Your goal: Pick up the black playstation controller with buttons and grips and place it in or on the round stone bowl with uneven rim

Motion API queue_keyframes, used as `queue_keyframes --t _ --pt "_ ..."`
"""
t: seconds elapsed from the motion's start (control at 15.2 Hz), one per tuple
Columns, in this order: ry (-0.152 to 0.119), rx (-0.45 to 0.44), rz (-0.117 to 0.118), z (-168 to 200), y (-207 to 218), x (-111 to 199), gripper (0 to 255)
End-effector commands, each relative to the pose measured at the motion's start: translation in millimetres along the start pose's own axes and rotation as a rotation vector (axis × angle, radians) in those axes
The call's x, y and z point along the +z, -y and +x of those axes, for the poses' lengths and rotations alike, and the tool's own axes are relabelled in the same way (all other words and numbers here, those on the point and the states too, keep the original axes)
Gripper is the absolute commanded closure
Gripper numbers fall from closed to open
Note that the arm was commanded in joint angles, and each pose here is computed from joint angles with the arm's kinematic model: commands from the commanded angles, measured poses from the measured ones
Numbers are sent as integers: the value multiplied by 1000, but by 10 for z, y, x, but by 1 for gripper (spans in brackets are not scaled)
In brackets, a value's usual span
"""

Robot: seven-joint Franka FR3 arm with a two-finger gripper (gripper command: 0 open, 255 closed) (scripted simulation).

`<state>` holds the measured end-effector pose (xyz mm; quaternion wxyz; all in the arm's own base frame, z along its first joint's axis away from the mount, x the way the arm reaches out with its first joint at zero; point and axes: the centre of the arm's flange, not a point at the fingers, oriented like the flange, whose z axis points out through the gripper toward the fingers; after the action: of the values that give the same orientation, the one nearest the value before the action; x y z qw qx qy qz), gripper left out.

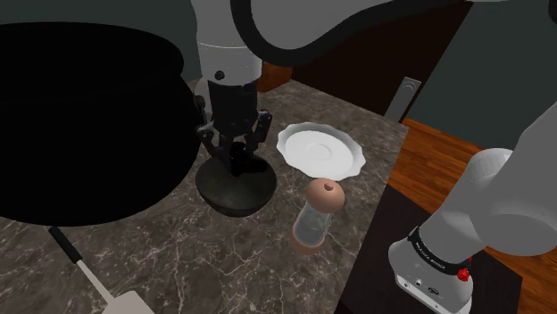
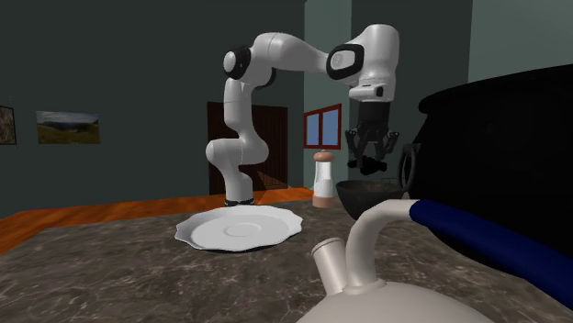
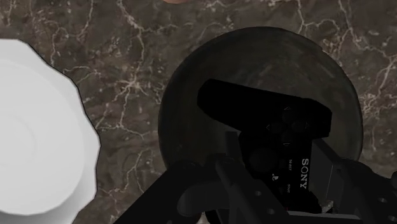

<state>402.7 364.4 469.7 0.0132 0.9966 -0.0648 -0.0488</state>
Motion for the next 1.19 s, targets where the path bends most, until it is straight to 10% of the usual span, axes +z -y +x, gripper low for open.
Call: queue_keyframes --t 0.0,0.86,0.92,1.12 --pt "0 0 0 1 7 106 255" --pt "0 0 0 28 17 389 255" --pt "0 0 0 28 17 389 0" --pt "0 0 0 28 17 389 0"
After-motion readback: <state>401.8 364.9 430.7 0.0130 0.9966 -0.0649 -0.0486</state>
